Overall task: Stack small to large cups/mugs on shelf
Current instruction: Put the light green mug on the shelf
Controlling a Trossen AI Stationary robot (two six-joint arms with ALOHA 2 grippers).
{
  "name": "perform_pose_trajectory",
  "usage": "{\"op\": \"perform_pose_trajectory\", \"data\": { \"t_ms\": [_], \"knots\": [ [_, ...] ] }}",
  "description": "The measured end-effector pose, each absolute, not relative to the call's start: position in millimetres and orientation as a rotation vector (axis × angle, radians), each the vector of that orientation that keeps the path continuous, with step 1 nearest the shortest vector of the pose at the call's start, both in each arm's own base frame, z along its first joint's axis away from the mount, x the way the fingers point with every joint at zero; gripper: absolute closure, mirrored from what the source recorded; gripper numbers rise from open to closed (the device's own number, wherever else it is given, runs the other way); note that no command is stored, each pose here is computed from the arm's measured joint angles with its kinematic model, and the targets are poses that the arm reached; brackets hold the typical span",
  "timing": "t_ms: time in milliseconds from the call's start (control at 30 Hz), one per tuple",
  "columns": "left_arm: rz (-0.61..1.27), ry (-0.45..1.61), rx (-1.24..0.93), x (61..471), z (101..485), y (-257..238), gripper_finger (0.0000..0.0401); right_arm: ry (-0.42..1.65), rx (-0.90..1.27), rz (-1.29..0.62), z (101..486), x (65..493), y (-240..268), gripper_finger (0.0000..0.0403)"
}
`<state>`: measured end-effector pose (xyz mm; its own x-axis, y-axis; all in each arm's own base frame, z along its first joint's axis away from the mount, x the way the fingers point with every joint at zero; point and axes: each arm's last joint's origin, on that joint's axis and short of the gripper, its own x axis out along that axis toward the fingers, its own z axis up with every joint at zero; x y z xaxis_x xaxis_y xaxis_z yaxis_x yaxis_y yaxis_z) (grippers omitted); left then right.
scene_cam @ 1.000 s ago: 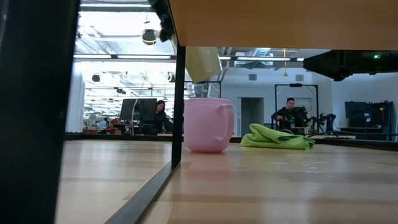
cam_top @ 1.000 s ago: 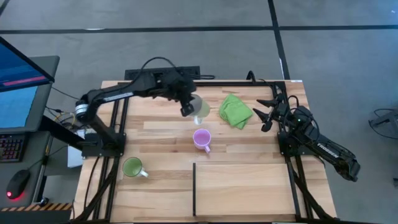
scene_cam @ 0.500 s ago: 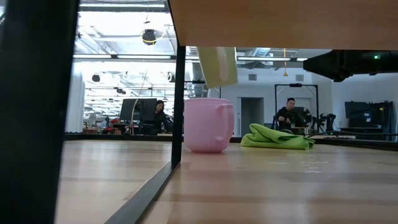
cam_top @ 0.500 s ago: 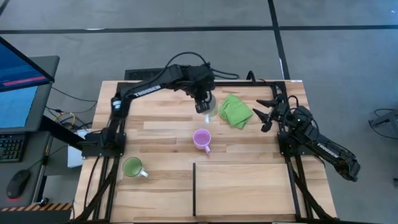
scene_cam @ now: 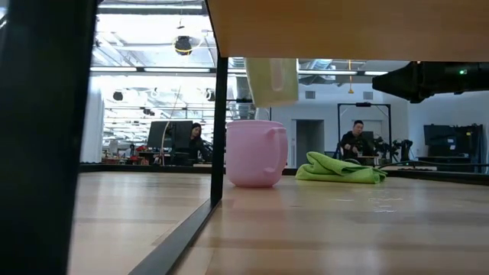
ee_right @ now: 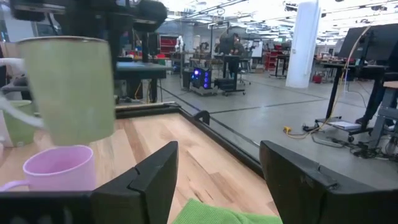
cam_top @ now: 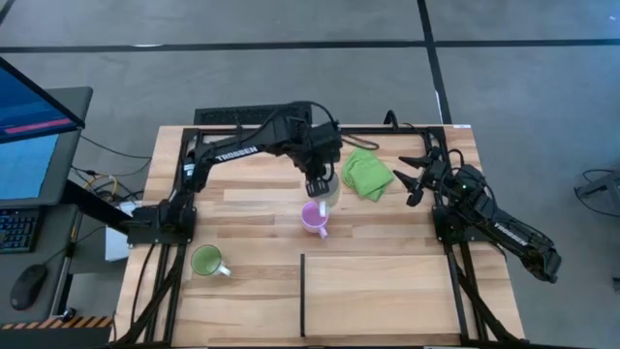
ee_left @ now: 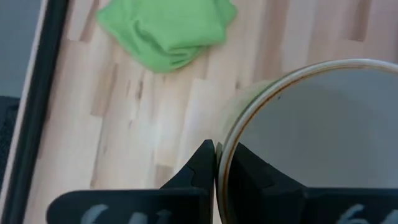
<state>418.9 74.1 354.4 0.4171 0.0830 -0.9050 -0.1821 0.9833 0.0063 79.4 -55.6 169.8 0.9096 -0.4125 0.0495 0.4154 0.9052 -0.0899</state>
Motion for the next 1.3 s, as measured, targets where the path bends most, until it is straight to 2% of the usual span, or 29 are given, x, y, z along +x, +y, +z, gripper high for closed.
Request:
{"op": "perform_pose_trajectory", "data": {
  "t_ms": [300, 667, 1300],
  "knots": [
    [0.111, 1.146, -0.086, 420.9, 355.4, 33.2, 0.0390, -0.030, -0.099, -0.428, 169.8, 79.4, -55.6, 0.0154],
    [0.102, 1.088, -0.126, 408.5, 376.8, 4.3, 0.0390, -0.031, -0.093, -0.427, 169.8, 79.5, -55.6, 0.0154],
    [0.018, 1.091, -0.225, 405.8, 378.0, -50.1, 0.0390, -0.038, -0.084, -0.427, 170.2, 79.4, -55.6, 0.0154]
  ]
}}
